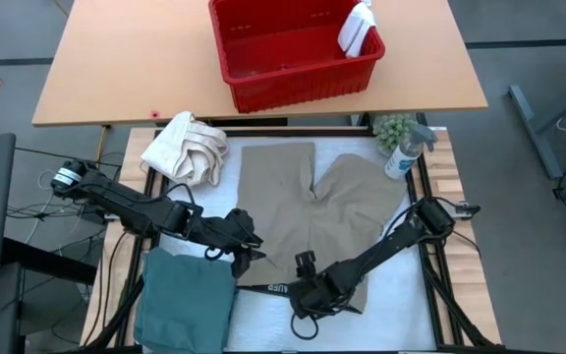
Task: Fold Laundry from Bin
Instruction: Fold the brown shorts
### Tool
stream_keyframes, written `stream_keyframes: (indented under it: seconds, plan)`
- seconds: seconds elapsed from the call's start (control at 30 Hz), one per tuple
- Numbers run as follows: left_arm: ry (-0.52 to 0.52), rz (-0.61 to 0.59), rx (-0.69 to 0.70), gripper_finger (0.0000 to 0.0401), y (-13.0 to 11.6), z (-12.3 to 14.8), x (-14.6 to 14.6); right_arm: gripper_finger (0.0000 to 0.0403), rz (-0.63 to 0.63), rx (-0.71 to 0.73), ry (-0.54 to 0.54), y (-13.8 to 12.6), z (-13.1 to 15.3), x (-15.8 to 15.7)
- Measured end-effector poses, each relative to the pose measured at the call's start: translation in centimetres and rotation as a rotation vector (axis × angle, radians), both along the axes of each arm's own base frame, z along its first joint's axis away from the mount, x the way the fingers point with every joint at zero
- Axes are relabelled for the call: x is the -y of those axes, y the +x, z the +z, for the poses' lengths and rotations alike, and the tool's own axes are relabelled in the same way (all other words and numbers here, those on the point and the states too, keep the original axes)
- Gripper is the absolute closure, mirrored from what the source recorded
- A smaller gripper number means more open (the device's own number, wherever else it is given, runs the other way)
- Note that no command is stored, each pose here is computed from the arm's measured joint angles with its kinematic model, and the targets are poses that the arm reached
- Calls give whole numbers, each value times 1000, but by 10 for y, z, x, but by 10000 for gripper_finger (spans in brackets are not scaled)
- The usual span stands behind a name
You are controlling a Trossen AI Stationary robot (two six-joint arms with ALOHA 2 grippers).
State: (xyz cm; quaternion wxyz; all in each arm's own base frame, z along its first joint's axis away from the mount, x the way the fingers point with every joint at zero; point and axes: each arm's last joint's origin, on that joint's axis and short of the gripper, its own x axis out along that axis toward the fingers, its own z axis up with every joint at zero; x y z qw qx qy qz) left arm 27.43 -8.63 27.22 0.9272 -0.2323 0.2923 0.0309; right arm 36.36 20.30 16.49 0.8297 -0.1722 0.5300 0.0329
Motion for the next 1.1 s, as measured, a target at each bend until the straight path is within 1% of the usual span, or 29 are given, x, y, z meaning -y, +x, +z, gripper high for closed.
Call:
stream_keyframes:
  seconds: [0.13, 0.23, 0.3, 0.43, 0.63, 0.77, 0.87, 0.93, 1.0, 1.1]
  plan:
    - [0, 2, -3, 198, 0, 0, 0, 177, -22, -38, -26, 3, -14, 4]
    - [1, 2, -6, 198, 0, 0, 0, 200, -39, -50, -29, 3, -16, 5]
    - [2, 2, -9, 198, -1, -1, 0, 230, -62, -59, -25, 3, -15, 6]
    - [6, 2, -16, 198, -1, -1, 0, 304, -74, -91, -44, 3, -10, 7]
    - [18, -1, -20, 198, -1, -2, -1, 384, -106, -107, -45, 6, -9, 17]
    - [24, -4, -25, 198, -1, -2, -1, 386, -115, -168, -83, 7, 4, 21]
    - [26, -4, -24, 198, -1, -2, -1, 386, -102, -169, -117, 10, 24, 22]
    - [27, -4, -25, 198, -1, -2, -1, 386, -91, -151, -117, 14, 40, 20]
    - [33, -8, -23, 198, -1, -2, -1, 386, -88, -117, -71, 19, 57, 16]
    - [62, -4, -19, 198, -1, -2, -1, 386, -43, -54, 90, 26, 81, 3]
